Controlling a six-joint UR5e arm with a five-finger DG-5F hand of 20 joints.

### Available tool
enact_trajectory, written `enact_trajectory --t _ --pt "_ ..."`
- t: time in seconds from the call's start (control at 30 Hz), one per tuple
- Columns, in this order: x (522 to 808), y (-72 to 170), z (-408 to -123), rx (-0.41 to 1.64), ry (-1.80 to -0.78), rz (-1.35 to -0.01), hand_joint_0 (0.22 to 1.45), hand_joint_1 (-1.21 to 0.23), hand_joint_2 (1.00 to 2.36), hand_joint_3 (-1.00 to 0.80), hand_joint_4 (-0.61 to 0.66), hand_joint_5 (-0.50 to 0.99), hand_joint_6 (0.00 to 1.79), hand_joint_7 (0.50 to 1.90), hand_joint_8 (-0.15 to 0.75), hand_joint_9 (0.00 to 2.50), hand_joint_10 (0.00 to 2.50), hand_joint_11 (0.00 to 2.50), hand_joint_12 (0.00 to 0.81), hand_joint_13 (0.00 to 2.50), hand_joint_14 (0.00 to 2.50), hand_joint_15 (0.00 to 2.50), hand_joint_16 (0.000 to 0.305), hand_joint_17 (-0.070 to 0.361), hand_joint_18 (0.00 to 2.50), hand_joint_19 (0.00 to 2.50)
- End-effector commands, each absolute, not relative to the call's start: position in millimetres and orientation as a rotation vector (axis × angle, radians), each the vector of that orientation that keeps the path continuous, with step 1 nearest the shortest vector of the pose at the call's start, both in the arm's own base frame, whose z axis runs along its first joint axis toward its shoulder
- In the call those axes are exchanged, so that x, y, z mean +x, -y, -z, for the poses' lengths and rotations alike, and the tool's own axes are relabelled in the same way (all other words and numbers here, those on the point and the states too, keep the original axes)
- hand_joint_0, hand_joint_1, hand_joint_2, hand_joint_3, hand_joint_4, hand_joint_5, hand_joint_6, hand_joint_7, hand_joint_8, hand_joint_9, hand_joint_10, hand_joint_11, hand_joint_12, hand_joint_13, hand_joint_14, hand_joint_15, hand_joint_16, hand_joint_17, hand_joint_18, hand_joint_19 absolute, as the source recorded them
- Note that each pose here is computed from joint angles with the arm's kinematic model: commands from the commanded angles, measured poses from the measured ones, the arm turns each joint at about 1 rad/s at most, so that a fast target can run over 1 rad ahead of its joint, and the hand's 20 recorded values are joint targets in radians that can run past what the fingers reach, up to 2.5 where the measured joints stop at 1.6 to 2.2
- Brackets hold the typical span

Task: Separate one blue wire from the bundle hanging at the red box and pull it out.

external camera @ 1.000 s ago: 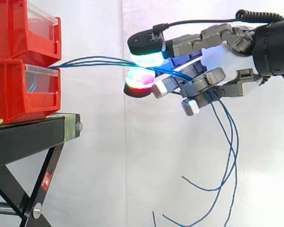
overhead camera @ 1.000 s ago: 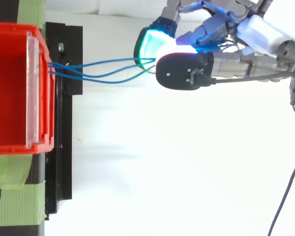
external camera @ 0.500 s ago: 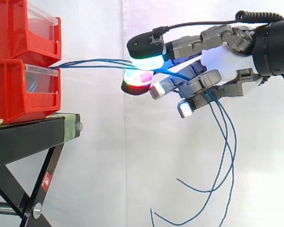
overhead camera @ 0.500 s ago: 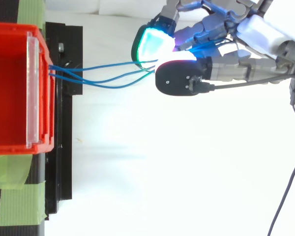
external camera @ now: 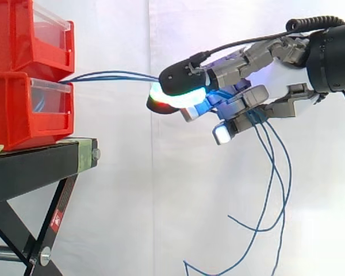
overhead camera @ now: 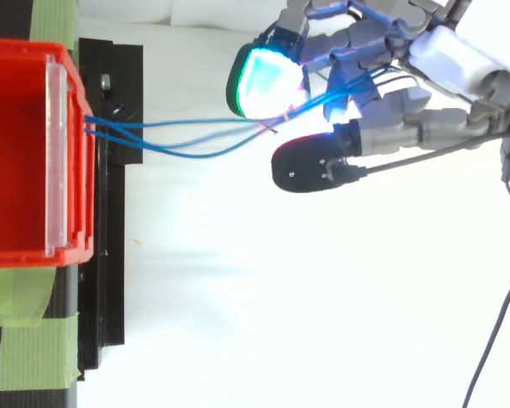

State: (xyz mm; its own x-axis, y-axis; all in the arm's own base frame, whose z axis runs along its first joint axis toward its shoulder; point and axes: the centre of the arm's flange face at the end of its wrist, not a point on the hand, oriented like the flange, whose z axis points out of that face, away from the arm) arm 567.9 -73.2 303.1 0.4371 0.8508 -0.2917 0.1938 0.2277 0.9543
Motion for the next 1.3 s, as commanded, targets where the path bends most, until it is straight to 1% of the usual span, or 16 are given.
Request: enact_trajectory --t 0.0,0.1,0.2,0.23,0.27,0.4,0.5,0.53,0.63,0.8,0.93,1.17,1.27 --pt "567.9 73.0 -303.4 1.291 -1.058 -0.595 0.79 -0.99 1.02 -0.32 0.15 -0.29 0.84 1.1 0.262 0.61 0.01 1.56 0.33 0.9 1.83 1.31 0.045 0.102 0.81 1.1" --pt "568.1 72.9 -302.6 1.292 -1.059 -0.594 0.79 -0.98 1.02 -0.23 0.14 -0.29 0.84 1.09 0.258 0.59 0.01 1.56 0.328 0.88 1.86 1.31 0.045 0.101 0.79 1.11" --pt "568.1 72.9 -302.6 1.292 -1.059 -0.594 0.71 -0.95 1.02 -0.29 0.15 -0.29 0.84 1.09 0.268 0.59 0.01 1.55 0.334 0.89 1.8 1.34 0.045 0.101 0.81 1.11" --pt "567.7 73.0 -303.3 1.292 -1.059 -0.594 0.69 -0.94 1.02 -0.32 0.16 -0.29 0.84 1.09 0.273 0.6 0.01 1.55 0.325 0.89 1.83 1.32 0.046 0.103 0.81 1.14" --pt "567.6 73.9 -303.3 1.292 -1.058 -0.593 0.67 -0.93 1.01 -0.36 0.17 -0.29 0.83 1.09 0.274 0.61 0.01 1.56 0.335 0.89 1.87 1.28 0.046 0.103 0.81 1.17" --pt "567.8 73.9 -303.4 1.292 -1.057 -0.594 0.59 -0.87 1.0 -0.49 0.19 -0.28 0.82 1.09 0.298 0.63 0.01 1.53 0.343 0.88 1.9 1.27 0.049 0.109 0.81 1.21" --pt "567.7 73.0 -303.3 1.292 -1.059 -0.594 0.53 -0.81 1.0 -0.5 0.22 -0.28 0.82 1.07 0.319 0.65 0.01 1.52 0.355 0.88 1.95 1.22 0.052 0.117 0.82 1.22" --pt "567.6 73.9 -303.3 1.292 -1.058 -0.593 0.52 -0.77 1.0 -0.5 0.23 -0.28 0.82 1.07 0.332 0.66 0.01 1.51 0.359 0.89 1.97 1.19 0.054 0.122 0.83 1.23" --pt "567.7 73.0 -303.3 1.292 -1.059 -0.594 0.53 -0.75 1.0 -0.5 0.24 -0.27 0.82 1.06 0.331 0.68 0.01 1.51 0.354 0.91 1.96 1.19 0.053 0.119 0.84 1.23" --pt "567.7 73.0 -303.3 1.292 -1.059 -0.594 0.62 -0.77 1.01 -0.32 0.23 -0.26 0.84 1.06 0.316 0.74 0.01 1.52 0.33 0.94 1.9 1.23 0.049 0.11 0.86 1.24" --pt "568.0 73.1 -302.6 1.293 -1.057 -0.594 0.65 -0.77 1.02 -0.3 0.23 -0.26 0.86 1.03 0.321 0.78 0.01 1.52 0.334 0.98 1.87 1.25 0.049 0.11 0.89 1.25" --pt "568.2 74.1 -303.8 1.301 -1.04 -0.605 0.65 -0.72 1.02 -0.29 0.22 -0.24 0.86 1.02 0.321 0.85 0.01 1.52 0.328 1.03 1.87 1.26 0.047 0.106 0.92 1.25" --pt "568.7 72.3 -304.0 1.308 -1.03 -0.623 0.64 -0.71 1.02 -0.23 0.2 -0.24 0.87 1.03 0.323 0.88 0.01 1.52 0.33 1.04 1.88 1.25 0.046 0.104 0.93 1.26"
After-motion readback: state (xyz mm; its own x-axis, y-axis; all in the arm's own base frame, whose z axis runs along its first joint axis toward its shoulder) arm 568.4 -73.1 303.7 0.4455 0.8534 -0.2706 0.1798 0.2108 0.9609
